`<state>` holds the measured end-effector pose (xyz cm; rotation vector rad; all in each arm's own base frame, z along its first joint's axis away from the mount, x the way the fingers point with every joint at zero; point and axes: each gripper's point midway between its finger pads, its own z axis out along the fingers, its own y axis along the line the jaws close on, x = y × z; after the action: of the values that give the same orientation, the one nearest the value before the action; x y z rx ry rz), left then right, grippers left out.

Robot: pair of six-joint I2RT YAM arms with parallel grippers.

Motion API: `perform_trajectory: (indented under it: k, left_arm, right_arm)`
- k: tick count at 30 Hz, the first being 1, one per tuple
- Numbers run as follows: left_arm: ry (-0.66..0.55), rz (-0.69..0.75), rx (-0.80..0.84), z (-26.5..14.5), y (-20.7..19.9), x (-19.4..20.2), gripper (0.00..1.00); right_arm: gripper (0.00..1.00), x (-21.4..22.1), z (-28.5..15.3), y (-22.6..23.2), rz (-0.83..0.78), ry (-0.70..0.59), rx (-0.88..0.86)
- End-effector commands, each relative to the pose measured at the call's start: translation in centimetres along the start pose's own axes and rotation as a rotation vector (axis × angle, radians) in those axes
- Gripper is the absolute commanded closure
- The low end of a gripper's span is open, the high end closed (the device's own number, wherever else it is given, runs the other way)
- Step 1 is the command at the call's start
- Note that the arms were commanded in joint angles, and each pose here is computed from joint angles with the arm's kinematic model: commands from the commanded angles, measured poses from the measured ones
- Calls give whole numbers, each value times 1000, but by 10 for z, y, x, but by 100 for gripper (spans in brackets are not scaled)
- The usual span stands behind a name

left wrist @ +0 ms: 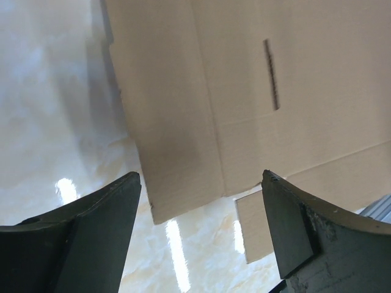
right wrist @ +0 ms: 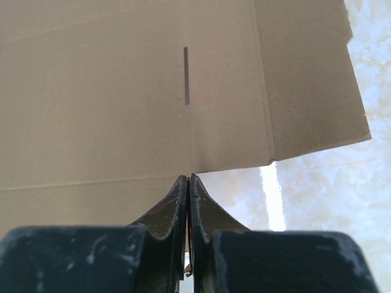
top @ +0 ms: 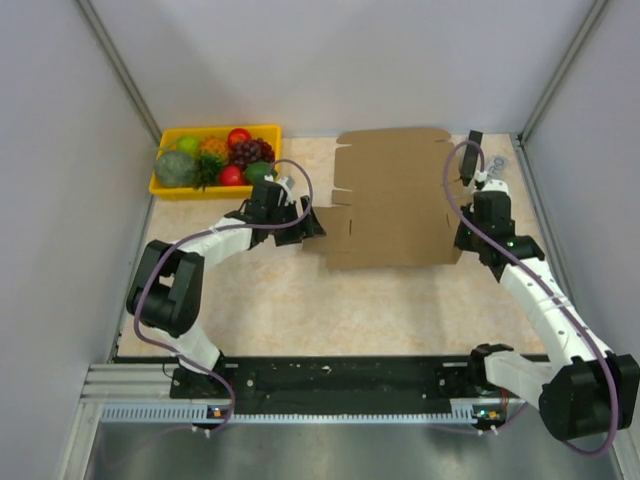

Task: Fold the paper box

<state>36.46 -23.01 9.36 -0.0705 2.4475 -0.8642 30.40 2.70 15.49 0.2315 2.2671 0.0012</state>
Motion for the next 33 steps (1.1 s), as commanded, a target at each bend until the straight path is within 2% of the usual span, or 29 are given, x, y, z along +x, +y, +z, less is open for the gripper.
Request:
perform_trajectory:
  k: [1, 9, 13, 17, 22, 24, 25, 31, 33]
  left_arm:
    - [-64, 5, -23, -7, 8, 1, 12]
    - [-103, -85, -18, -15, 26, 19, 9]
    - [-120, -214, 124, -12, 15, 17, 16]
    - [-147, -245, 227, -9, -3, 4, 22]
    - [-219, -276, 279, -15, -10, -8, 34]
    - [-221, -288, 273, -15, -10, -10, 38]
    - [-220, -296, 272, -15, -10, -11, 44]
    - [-223, -305, 243, -12, -5, -12, 59]
    - [-229, -268, 210, -12, -1, -14, 74]
  right_arm:
    - [100, -39, -21, 19, 24, -140, -116]
    - [100, -34, -27, 21, 27, -143, -146]
    - [100, -34, -30, 25, 39, -145, -171]
    - [100, -32, -31, 26, 49, -141, -180]
    - [100, -29, -33, 28, 62, -138, -198]
    - [100, -26, -32, 28, 68, -133, -199]
    - [100, -24, -32, 28, 73, -129, -201]
    - [100, -20, -32, 29, 92, -122, -208]
    - [100, -19, -33, 31, 98, -121, -219]
